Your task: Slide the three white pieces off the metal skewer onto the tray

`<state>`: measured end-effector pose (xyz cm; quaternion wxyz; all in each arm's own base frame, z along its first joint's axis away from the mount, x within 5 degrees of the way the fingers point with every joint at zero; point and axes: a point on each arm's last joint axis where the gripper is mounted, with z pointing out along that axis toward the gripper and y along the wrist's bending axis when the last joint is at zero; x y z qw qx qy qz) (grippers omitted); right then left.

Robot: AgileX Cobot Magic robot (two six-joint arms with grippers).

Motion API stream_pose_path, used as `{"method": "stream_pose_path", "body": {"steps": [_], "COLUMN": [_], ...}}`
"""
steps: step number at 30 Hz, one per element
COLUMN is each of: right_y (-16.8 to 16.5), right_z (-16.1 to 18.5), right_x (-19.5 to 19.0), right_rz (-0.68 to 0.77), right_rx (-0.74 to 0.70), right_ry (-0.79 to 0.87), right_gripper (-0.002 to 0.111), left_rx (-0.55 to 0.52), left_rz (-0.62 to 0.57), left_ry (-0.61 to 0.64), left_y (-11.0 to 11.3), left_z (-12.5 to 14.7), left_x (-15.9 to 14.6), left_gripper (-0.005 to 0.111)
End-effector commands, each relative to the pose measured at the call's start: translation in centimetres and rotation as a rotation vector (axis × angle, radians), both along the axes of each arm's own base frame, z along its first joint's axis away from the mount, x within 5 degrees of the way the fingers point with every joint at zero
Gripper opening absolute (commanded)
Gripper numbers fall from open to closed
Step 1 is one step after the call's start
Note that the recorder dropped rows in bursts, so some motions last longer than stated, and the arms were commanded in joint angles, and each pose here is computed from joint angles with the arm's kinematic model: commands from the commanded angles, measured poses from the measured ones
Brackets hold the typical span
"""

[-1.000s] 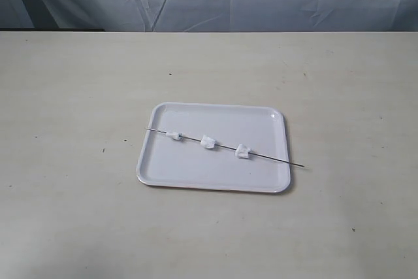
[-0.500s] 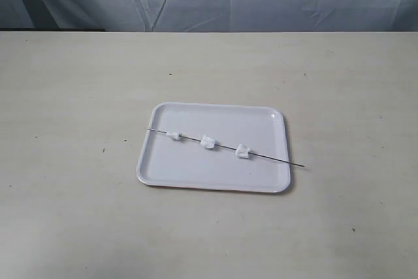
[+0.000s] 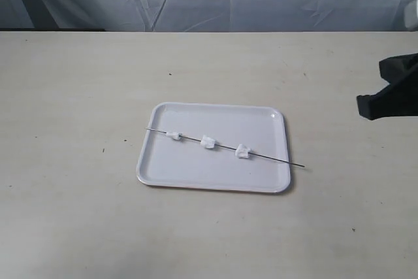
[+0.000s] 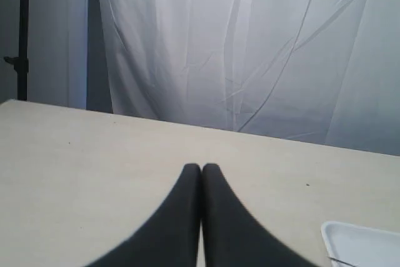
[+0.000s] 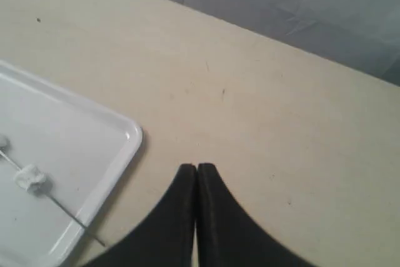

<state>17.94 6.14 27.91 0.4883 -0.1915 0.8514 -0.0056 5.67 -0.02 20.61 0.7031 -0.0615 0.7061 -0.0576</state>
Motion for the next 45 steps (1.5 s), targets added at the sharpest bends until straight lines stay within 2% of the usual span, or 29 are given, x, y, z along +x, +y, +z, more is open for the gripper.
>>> {"method": "stream_pose_path", "body": {"steps": [1, 4, 8, 11, 16, 19, 21, 23, 25, 29, 35, 37, 40, 42, 45], "right_y": [1.9, 3.0, 3.9, 4.5, 5.6, 6.3, 6.6, 6.8, 7.1, 7.6, 8.5, 8.8, 9.4, 9.4, 9.6], "right_z": [-0.9, -2.0, -3.4, -3.8, -4.0, -4.6, -5.3, -6.1, -6.7, -8.0, -9.6, -10.3, -11.2, -11.3, -11.7], "right_x": [1.2, 2.0, 3.0, 3.7, 4.5, 5.0, 5.2, 5.7, 6.1, 7.0, 8.6, 9.4, 10.8, 11.2, 11.9], "right_rz": [0.098, 0.176, 0.251, 0.312, 0.417, 0.462, 0.497, 0.512, 0.531, 0.581, 0.642, 0.671, 0.684, 0.694, 0.714], "right_rx": [-0.088, -0.134, -0.199, -0.237, -0.253, -0.247, -0.267, -0.282, -0.302, -0.344, -0.391, -0.409, -0.402, -0.403, -0.419], "right_ry": [0.135, 0.227, 0.315, 0.344, 0.365, 0.395, 0.434, 0.464, 0.482, 0.513, 0.564, 0.612, 0.663, 0.669, 0.661], "right_gripper": [0.006, 0.013, 0.016, 0.016, 0.017, 0.025, 0.032, 0.036, 0.036, 0.036, 0.036, 0.036, 0.036, 0.036, 0.036], "left_rx": [-0.092, -0.126, -0.144, -0.188, -0.134, -0.189, -0.242, -0.235, -0.231, -0.361, -0.373, -0.298, -0.035, 0.061, 0.104], "left_rz": [-0.014, -0.03, -0.07, -0.112, -0.188, -0.241, -0.255, -0.25, -0.248, -0.258, -0.213, -0.235, -0.373, -0.422, -0.429], "left_ry": [0.029, 0.072, 0.098, 0.139, 0.237, 0.303, 0.283, 0.224, 0.165, 0.091, -0.031, 0.013, 0.294, 0.4, 0.474], "left_y": [-0.1, -0.2, -0.5, -0.9, -1.7, -2.3, -2.5, -2.4, -2.3, -2.3, -1.7, -2.0, -3.4, -3.8, -4.0], "left_z": [-0.2, -0.4, 1.1, 2.4, 4.0, 4.9, 5.8, 6.9, 8.1, 10.0, 11.4, 11.1, 9.0, 8.2, 7.4], "left_x": [0.4, 0.7, 1.1, 1.5, 2.3, 2.6, 2.6, 2.7, 2.7, 2.6, 2.6, 2.5, 3.4, 4.5, 6.3], "left_gripper": [0.0, 0.0, 0.0, 0.0, 0.0, 0.0, 0.0, 0.0, 0.0, 0.0, 0.0, 0.0, 0.0, 0.0, 0.0]}}
